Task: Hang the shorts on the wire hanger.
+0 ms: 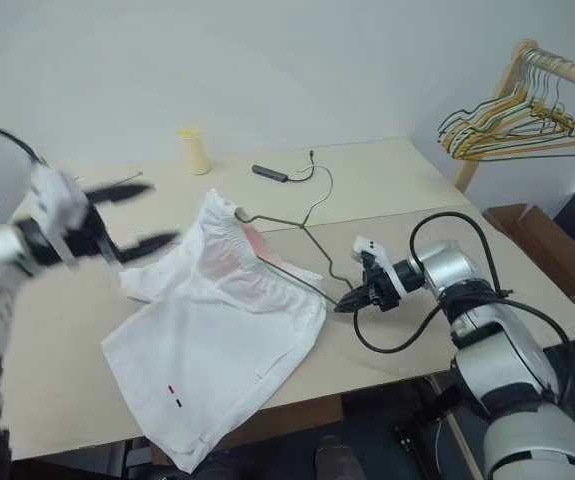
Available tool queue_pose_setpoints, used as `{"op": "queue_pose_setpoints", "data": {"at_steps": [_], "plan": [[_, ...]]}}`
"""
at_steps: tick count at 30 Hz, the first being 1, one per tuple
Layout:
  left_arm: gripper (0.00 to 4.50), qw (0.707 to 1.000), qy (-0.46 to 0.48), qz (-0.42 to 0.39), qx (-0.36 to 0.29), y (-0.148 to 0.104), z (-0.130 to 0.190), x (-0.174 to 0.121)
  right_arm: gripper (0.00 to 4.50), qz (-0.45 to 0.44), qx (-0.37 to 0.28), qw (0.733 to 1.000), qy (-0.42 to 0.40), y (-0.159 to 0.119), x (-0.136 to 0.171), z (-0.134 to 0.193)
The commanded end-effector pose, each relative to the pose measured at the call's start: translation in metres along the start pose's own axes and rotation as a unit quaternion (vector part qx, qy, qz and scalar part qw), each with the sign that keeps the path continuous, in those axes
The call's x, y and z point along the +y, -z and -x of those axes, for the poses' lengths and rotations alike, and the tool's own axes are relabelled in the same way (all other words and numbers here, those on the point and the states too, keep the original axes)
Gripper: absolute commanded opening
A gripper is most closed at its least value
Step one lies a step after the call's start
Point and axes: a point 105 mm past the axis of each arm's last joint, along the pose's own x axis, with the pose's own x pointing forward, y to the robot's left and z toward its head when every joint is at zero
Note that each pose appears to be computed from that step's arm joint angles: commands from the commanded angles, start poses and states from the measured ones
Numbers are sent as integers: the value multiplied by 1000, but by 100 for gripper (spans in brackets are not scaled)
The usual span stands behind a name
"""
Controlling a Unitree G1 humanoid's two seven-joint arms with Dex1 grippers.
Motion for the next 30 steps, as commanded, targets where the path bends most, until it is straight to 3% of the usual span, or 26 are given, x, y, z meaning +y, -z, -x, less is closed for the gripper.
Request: {"op": "queue_pose_setpoints", "data": {"at_steps": [1,6,13,18,23,30], "plan": [[448,1000,0,-21,-8,-12,9,21,0,66,-15,997,-23,-21,17,0],[448,997,67,-16,-25,-21,21,29,0,144,-31,988,-45,-25,44,-13],[448,992,116,12,-58,-29,33,25,0,90,-7,996,12,-42,21,-33],[448,989,143,23,-7,-6,35,12,0,145,-25,989,1,-57,29,-22],[448,983,165,-7,78,20,34,5,0,167,26,985,23,-45,23,-24],[448,965,232,-31,121,28,28,-5,0,185,66,980,35,-43,21,-29]]}}
